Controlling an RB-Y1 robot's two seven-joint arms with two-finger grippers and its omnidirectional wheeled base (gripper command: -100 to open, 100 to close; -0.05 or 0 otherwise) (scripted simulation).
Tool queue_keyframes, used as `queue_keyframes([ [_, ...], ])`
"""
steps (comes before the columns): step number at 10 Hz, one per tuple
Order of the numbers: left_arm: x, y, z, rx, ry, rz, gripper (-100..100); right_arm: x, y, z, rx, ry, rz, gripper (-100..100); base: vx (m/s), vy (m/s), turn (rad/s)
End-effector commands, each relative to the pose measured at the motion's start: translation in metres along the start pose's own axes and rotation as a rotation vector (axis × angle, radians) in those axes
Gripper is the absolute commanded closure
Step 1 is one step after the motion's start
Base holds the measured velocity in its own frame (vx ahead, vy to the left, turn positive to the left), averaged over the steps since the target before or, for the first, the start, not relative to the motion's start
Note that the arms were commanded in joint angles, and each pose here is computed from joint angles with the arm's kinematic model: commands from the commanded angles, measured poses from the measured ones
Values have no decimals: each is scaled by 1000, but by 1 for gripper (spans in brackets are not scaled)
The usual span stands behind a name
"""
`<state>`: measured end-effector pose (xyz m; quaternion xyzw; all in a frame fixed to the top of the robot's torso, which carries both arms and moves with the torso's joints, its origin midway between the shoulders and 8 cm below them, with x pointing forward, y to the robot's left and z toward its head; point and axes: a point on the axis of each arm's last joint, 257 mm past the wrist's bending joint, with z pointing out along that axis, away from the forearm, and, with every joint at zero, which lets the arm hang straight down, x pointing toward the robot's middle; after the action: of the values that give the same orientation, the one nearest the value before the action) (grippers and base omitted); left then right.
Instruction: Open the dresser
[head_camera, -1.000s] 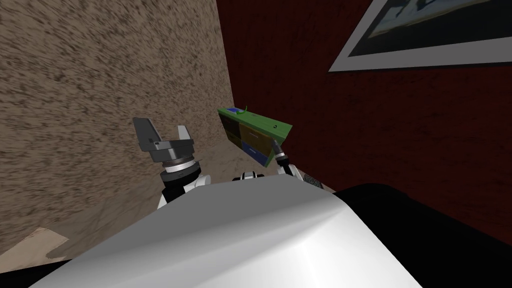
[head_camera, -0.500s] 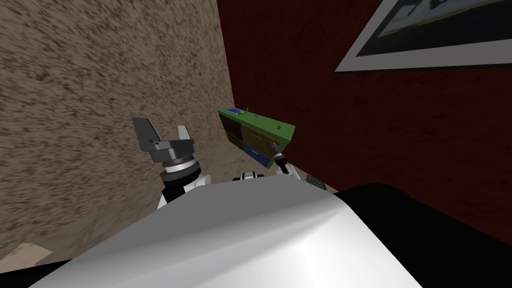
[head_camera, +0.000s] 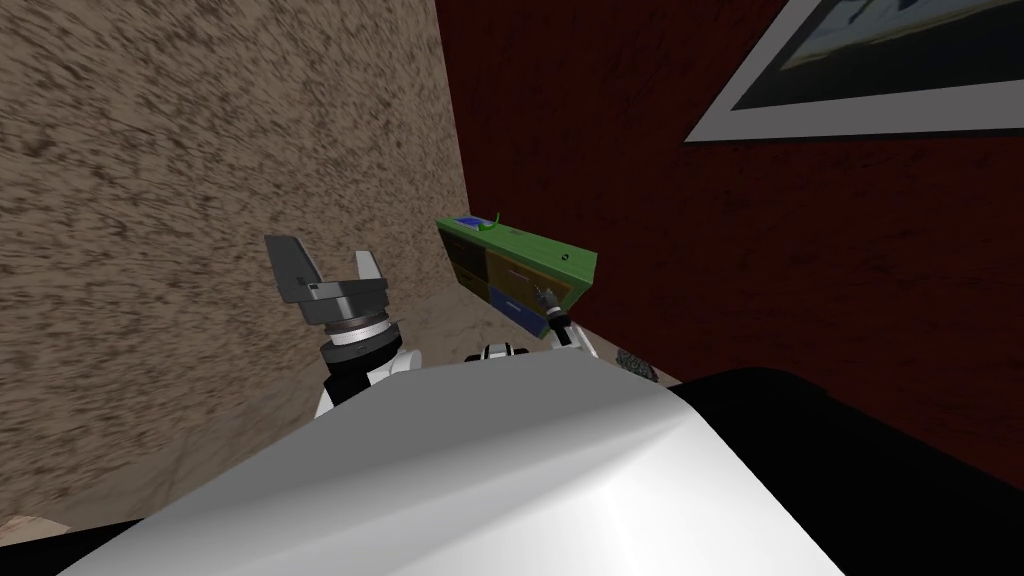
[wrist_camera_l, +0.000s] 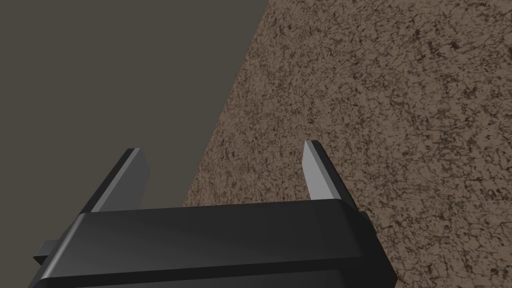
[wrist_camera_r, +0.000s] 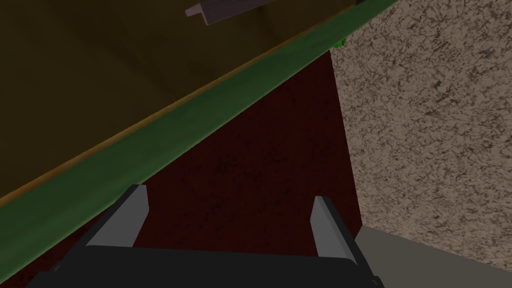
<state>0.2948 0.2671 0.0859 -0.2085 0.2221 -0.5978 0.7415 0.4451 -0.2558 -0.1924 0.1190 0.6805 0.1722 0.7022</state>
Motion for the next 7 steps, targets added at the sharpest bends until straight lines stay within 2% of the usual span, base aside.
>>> queue_keyframes([
  [1, 0, 0, 0, 0, 0, 0, 0, 16, -17, 4, 52, 42, -88, -100, 91, 103, -28],
  [3, 0, 0, 0, 0, 0, 0, 0, 35, -42, 7, 114, 95, -202, -100, 87, 112, -53],
  [4, 0, 0, 0, 0, 0, 0, 0, 34, -43, 7, 117, 96, -210, -100, 68, 110, -21],
  [6, 0, 0, 0, 0, 0, 0, 0, 50, -70, 8, 179, 149, -328, -100, 82, 131, -50],
  [7, 0, 0, 0, 0, 0, 0, 0, 50, -71, 8, 182, 149, -340, -100, 87, 126, -30],
])
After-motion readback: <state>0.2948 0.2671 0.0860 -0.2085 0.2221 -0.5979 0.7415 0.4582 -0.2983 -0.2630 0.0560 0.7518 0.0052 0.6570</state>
